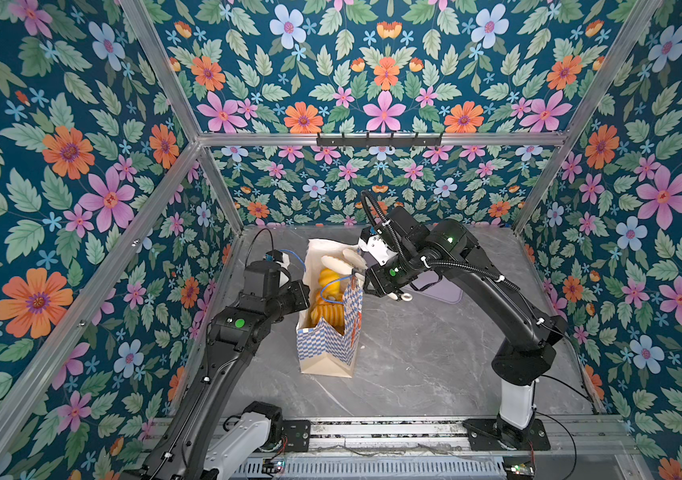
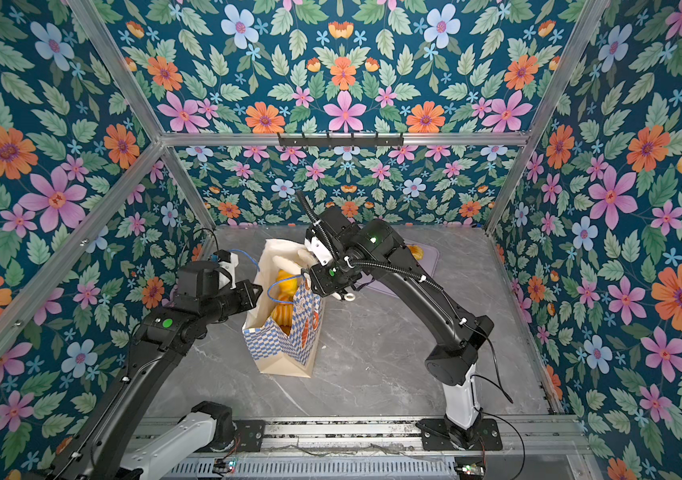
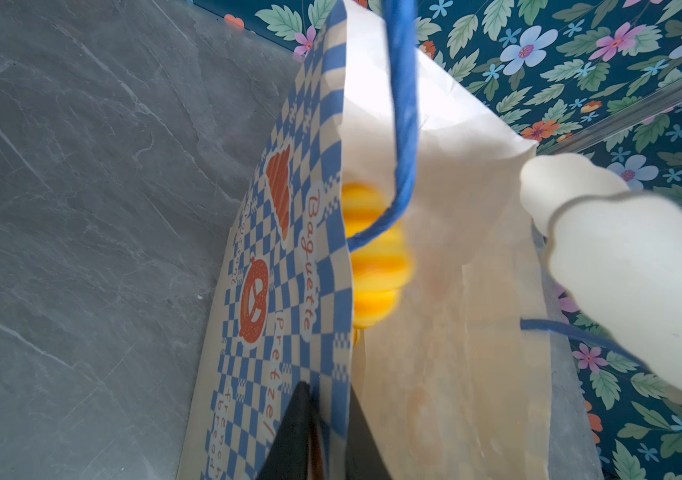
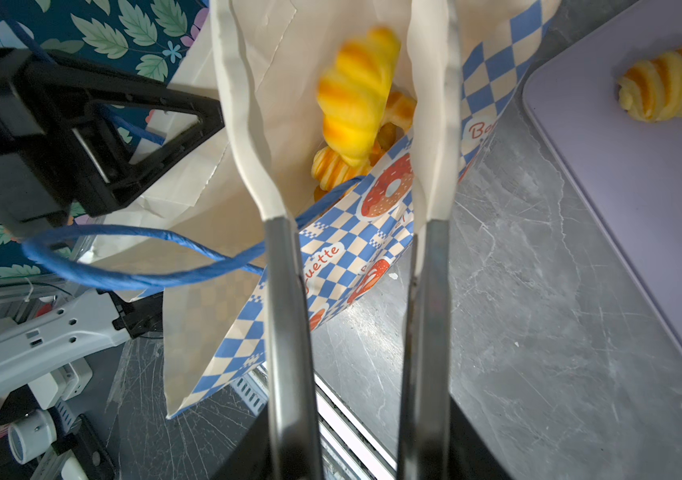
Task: Place the fake bread into the paper bag
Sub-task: 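Open the right tongs to drop the round bun into the bag, then move the right tongs back over the rolls on the tray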
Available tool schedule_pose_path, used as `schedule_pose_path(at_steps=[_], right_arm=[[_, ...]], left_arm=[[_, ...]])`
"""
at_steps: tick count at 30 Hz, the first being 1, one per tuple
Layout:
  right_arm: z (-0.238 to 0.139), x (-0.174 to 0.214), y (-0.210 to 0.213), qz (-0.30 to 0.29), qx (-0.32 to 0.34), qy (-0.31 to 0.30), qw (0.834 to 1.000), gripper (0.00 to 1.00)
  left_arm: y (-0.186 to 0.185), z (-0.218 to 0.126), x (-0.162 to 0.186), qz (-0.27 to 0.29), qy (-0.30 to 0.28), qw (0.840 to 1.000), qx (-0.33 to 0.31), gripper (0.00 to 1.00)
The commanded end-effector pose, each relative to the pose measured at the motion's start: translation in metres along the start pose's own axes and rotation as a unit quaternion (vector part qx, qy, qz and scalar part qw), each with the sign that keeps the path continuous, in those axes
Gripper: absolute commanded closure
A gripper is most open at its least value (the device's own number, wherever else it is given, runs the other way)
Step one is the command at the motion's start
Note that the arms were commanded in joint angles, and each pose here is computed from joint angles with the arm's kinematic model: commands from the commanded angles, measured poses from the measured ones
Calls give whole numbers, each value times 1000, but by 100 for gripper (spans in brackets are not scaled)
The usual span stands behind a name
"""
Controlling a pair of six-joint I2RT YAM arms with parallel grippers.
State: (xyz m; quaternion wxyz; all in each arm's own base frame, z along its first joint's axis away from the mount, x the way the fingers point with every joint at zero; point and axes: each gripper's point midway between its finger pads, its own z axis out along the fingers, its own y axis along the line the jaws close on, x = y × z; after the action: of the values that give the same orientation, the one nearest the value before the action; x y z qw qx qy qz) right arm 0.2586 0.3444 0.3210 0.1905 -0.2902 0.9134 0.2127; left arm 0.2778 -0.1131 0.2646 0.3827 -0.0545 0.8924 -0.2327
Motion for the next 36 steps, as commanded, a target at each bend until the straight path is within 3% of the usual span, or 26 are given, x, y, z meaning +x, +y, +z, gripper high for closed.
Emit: schedule_pose_path(at_steps=[1,8,25,36], right_arm=[[-2,-5,1,-4,-1,-11,1000,53],[-9,-11,-1,-1,8,-31,1000,54],[-57,-36,-15,15,55,-143,988,59],[-87,-37,-41,63,66,-201,975,58]], left_arm=[[0,-2,-1,0,-2,1000,0,84],[0,-3,-1,0,-2,1000,-1,84],[1,-3,0,0,-3,1000,-2,84],[0,-4,0,0,-3,1000,0,84]])
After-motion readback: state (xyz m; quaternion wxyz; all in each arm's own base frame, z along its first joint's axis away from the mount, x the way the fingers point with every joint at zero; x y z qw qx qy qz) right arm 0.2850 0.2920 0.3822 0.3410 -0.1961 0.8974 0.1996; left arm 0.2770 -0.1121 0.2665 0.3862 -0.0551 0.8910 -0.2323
